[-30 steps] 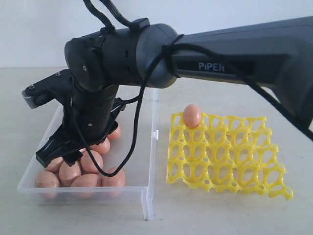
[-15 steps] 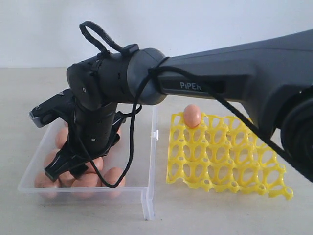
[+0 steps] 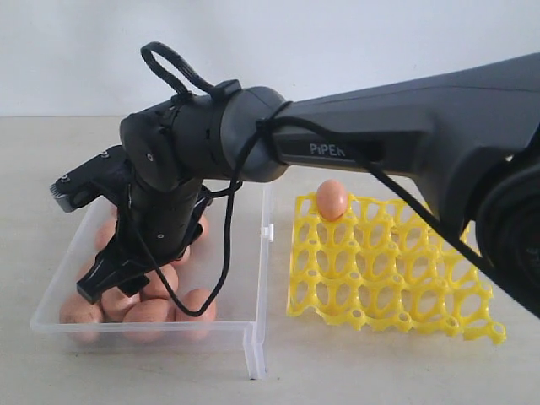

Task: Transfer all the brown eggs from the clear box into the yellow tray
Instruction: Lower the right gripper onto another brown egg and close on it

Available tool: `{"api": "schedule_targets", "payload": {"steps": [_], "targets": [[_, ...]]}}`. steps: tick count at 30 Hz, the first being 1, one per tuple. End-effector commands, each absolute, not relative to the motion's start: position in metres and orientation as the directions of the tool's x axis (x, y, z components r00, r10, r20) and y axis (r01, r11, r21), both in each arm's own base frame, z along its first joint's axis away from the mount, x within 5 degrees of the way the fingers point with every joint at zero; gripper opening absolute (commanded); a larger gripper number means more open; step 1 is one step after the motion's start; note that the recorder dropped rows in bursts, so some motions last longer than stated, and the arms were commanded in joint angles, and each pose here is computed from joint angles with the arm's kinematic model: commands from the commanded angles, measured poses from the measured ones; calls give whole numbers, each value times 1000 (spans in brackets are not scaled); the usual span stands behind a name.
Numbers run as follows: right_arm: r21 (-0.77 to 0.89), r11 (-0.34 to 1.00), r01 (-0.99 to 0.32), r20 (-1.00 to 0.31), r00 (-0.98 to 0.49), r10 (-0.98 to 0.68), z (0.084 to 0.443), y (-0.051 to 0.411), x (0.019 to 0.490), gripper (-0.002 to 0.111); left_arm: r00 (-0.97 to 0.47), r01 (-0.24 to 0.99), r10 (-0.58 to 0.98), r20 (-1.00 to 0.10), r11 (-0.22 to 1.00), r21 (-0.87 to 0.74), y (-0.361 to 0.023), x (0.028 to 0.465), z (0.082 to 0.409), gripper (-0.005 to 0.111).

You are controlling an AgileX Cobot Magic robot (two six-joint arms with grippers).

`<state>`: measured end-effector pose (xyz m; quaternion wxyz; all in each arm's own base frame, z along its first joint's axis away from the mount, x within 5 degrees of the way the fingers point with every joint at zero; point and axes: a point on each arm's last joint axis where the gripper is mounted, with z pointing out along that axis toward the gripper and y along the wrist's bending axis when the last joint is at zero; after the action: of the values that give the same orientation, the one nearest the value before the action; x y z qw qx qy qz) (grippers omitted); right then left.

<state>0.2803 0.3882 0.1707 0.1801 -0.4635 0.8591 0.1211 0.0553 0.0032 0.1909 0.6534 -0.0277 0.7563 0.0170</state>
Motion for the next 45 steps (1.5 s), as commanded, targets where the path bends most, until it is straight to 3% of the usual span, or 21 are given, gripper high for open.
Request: {"api": "schedule_targets", "payload": {"steps": [1,12,39,45], "targets": [[26,548,-836,-425,-505,-751,173,383,287,62,-143,-64,-24,-989,998,-15,3,55,192,-4],[21,545,-838,-384,-510,-770,156,383,288,62,-143,-64,-24,-989,998,-15,3,55,192,-4],[60,565,-823,-474,-521,-710,159,392,291,62,-143,-64,-24,-989,998,-15,3,55,192,-4],[77,570,-818,-421,-545,-725,141,391,290,62,-143,-64,-24,-989,998,-15,3,55,192,-4]]}}
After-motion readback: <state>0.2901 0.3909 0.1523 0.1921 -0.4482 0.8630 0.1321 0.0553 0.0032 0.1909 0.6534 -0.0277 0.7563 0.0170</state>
